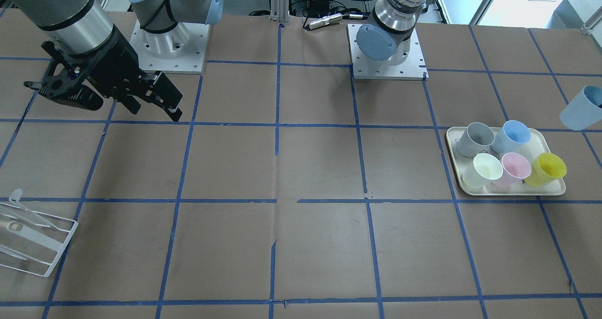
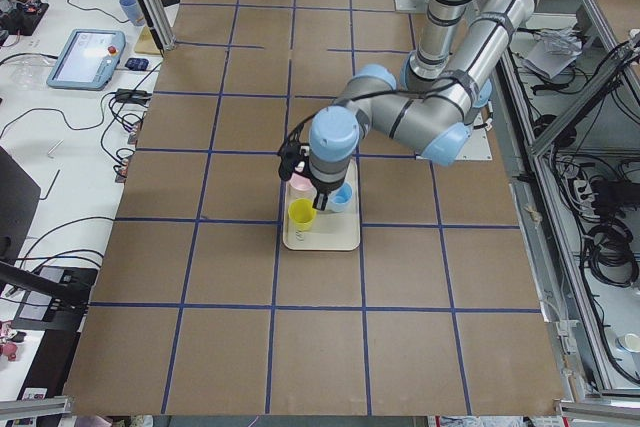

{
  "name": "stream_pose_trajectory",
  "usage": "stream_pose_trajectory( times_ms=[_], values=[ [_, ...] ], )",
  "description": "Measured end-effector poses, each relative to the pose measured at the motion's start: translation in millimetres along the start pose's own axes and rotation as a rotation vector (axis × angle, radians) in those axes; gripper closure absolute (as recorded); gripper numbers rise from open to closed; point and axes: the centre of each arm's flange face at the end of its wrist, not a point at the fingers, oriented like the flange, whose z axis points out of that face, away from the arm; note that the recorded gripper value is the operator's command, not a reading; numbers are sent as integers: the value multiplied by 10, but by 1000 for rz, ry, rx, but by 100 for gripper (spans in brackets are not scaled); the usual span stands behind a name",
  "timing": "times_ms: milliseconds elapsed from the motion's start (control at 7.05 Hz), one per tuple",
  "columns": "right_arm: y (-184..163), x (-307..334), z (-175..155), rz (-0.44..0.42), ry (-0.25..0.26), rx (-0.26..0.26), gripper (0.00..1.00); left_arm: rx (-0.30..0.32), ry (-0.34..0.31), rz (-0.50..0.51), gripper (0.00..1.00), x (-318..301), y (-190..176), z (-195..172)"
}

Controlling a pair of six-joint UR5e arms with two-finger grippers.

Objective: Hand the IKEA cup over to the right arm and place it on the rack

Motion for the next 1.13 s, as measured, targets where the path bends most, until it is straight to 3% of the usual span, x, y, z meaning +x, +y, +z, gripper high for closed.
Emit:
stream_pose_trajectory(
  times_ms=[142,426,709,851,1135],
  values=[
    [-43,32,-29,103,-104,-53,0,34,50,-15,100,579,-343,-224],
    [-114,29,-165,352,-367,-193,0,101,175,-25,100,1598,-894,-273],
    [-80,-106,-353,563,-559,-332,0,203,423,-98,100,2460,-1344,5],
    [-58,-170,-406,644,-618,-400,0,266,576,-127,100,2776,-1474,142],
    [56,-248,-463,764,-661,-509,0,399,913,-202,100,3232,-1606,503]
  ],
)
